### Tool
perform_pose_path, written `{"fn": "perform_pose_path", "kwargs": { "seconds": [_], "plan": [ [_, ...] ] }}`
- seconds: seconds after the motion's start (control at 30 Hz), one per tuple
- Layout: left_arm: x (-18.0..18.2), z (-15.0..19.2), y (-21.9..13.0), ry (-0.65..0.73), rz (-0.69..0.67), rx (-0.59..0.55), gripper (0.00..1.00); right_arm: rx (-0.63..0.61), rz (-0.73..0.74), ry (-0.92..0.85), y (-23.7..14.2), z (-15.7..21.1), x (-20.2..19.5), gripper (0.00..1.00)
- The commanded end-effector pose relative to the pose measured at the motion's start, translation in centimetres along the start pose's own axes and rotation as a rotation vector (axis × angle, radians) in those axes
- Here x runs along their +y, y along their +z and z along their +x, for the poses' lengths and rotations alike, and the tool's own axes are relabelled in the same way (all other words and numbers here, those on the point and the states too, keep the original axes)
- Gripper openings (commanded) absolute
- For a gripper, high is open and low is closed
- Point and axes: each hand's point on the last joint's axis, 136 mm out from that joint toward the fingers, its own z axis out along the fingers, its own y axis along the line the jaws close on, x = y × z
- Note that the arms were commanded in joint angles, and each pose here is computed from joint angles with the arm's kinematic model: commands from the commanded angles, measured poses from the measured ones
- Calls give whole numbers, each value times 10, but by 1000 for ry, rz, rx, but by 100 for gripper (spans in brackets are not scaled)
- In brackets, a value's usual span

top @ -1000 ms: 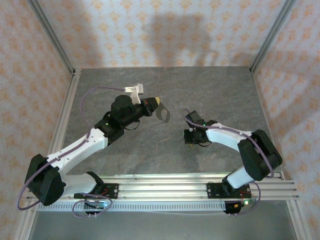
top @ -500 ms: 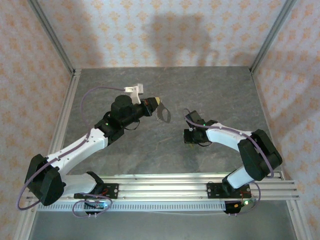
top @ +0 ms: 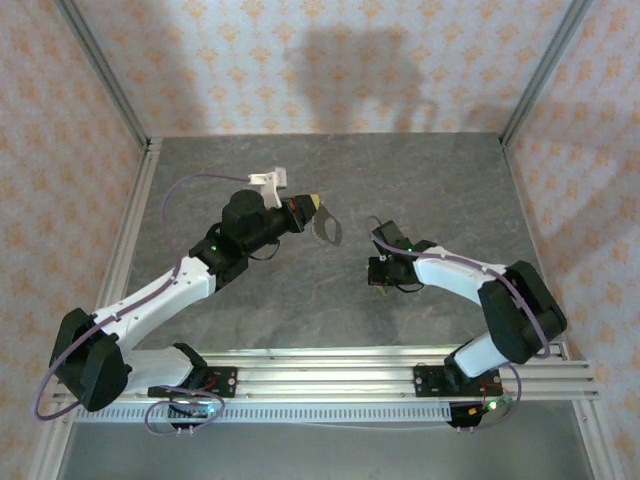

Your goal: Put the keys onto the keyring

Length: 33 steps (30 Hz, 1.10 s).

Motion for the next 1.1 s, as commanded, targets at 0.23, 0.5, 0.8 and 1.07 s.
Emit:
{"fn": "perform_pose_path", "kwargs": {
  "seconds": [0.23, 0.5, 0.8, 1.07],
  "plan": [
    [-26, -12, -1, 71, 67, -14, 0, -286, -281, 4, -105, -57, 42, 0],
    [-38, -5, 3, 173, 119, 50, 0, -461, -534, -86, -177, -77, 73, 0],
    [-61, 6, 1, 272, 234, 122, 0, -582, -796, -172, -239, -74, 89, 0],
    [-79, 14, -9, 363, 292, 139, 0, -608, -895, -190, -260, -73, 95, 0]
  ]
}}
